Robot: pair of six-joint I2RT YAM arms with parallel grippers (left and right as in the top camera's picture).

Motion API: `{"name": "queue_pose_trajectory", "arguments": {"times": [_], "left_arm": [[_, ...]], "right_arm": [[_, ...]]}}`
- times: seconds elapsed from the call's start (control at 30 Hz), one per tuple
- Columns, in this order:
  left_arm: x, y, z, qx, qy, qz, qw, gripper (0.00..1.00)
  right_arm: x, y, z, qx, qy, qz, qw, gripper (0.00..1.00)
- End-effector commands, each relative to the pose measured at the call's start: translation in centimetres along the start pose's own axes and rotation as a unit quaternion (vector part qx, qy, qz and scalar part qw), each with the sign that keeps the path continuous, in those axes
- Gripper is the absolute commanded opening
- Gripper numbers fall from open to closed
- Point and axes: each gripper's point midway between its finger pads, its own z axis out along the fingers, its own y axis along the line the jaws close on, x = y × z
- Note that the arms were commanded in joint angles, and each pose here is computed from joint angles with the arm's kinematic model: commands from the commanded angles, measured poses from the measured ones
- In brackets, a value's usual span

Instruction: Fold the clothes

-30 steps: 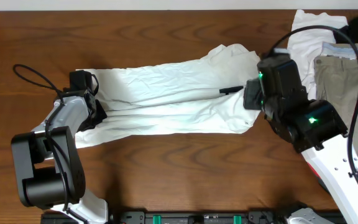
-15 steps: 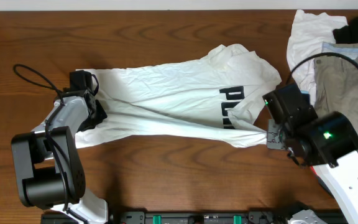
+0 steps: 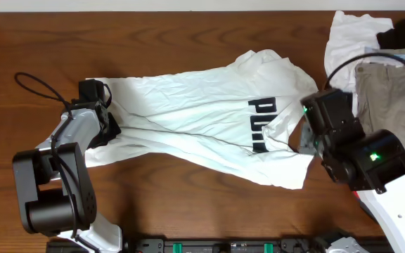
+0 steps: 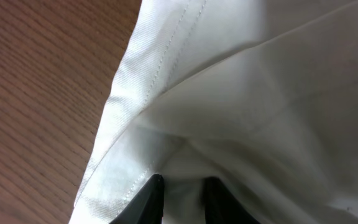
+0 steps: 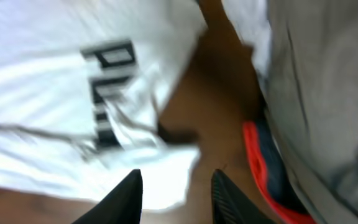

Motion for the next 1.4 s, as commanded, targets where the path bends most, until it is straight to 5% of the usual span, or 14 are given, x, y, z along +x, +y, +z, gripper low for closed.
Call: {"name": "queue_pose_trajectory", "arguments": {"times": [0.0, 0.4, 0.77, 1.37], "left_arm": [[3.1, 0.1, 2.0, -0.002, 0.055, 0.011, 0.998, 0.24], [3.2, -0.2, 2.0, 0.006, 0.058, 0.009, 0.998, 0.24], [3.2, -0.2, 2.0, 0.006, 0.058, 0.009, 0.998, 0.24], [3.2, -0.2, 2.0, 0.007, 0.058, 0.009, 0.998, 0.24]], "right_arm": [[-1.3, 1.3, 1.1, -0.011, -0.007, -0.038, 0.999, 0.34], [2.4, 4.6, 11.4, 0.03, 0.155, -0.088, 0.984, 0.26], [5.9, 7.8, 16.1, -0.018, 0.24, -0.127, 0.962, 0.27], [7.3, 8.4, 19.7, -0.005, 0.259, -0.144, 0.955, 0.28]]}}
